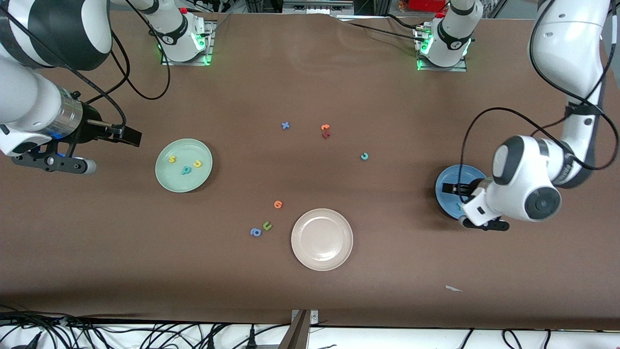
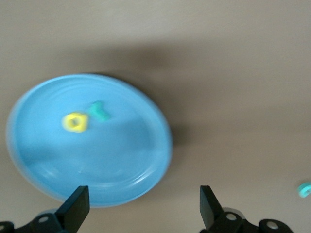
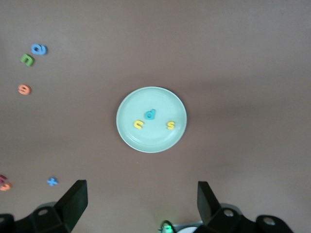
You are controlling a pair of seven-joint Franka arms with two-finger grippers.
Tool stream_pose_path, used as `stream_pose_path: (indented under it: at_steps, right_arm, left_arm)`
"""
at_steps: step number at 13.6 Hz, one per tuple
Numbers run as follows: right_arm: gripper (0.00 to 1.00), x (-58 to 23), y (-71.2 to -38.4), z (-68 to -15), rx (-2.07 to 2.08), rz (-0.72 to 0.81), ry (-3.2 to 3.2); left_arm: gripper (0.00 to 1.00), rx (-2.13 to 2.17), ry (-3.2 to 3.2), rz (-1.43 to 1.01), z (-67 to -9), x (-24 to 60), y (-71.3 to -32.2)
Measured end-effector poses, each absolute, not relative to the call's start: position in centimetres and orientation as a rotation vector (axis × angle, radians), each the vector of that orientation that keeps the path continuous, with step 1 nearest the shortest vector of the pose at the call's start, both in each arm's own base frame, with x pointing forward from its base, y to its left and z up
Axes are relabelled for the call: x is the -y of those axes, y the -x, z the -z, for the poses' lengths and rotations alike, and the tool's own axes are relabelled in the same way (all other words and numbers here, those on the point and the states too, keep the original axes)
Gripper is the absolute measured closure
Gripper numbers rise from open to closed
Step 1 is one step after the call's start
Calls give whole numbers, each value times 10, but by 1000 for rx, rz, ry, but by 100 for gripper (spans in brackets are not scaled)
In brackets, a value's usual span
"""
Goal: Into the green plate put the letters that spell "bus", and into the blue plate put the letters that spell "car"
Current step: 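Return the right arm to rest while the left gripper reaches teal c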
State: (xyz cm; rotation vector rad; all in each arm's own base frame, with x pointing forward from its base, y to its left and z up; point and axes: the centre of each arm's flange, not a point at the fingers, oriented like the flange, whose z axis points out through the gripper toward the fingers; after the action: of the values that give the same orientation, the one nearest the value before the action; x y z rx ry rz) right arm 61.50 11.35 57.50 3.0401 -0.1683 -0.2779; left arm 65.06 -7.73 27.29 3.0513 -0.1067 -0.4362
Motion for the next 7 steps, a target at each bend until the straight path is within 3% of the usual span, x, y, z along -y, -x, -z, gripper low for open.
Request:
stream_pose_path:
  at_steps: [4, 7]
  right_arm:
    - [0, -78, -617, -566, 121, 203, -3115]
    - [0, -35, -591, -558, 161, 80, -3157]
  left_arm:
    - [0, 3, -3075, 255, -256, 175, -586]
    - [0, -137, -3063, 150, -254, 253, -554]
